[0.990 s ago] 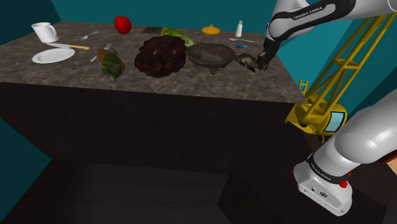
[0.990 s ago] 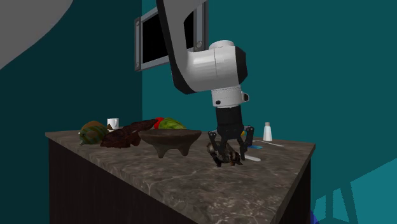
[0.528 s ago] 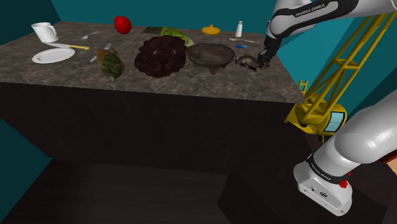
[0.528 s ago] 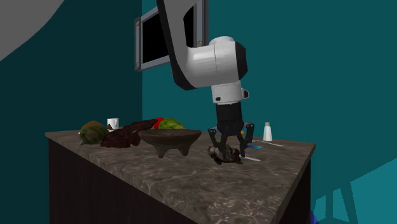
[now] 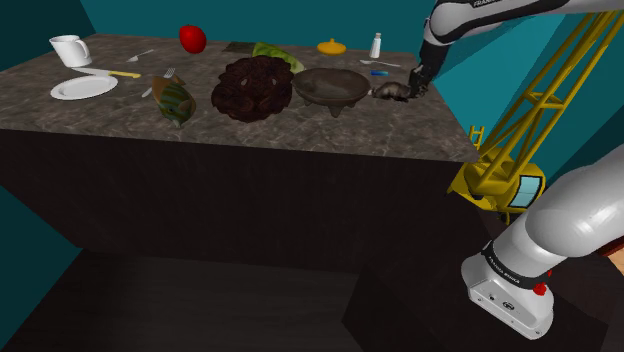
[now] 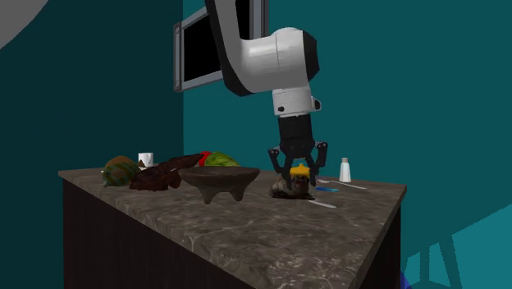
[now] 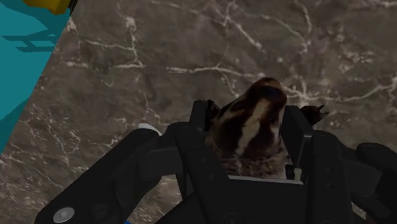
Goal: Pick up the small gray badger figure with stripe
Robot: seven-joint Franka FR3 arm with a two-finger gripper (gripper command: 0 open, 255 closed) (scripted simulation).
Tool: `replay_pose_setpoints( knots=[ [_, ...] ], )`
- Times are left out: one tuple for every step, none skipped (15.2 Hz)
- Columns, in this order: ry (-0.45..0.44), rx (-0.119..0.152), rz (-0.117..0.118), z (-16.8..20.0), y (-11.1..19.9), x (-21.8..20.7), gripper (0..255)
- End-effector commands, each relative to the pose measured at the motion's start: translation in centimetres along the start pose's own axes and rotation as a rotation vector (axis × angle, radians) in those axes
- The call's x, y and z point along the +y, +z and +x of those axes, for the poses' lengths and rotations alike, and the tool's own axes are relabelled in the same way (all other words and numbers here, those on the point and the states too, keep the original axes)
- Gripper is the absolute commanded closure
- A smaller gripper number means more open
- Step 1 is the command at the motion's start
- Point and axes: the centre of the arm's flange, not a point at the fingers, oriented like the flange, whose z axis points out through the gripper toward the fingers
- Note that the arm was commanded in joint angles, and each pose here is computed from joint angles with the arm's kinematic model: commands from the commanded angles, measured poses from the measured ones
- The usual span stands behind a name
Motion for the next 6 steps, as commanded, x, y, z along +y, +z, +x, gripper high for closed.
replay_pose_setpoints(
  knots=[
    [0.0,0.0,0.0,0.1,-1.1,0.2,255],
    [0.0,0.0,0.0,0.1,-1.6,0.2,255],
    [0.0,0.0,0.0,0.2,-2.2,0.3,255],
    [0.0,0.0,0.0,0.2,-2.7,0.4,255],
    [0.0,0.0,0.0,0.2,-2.8,0.4,255],
    [0.0,0.0,0.0,0.2,-2.8,0.4,255]
  ],
)
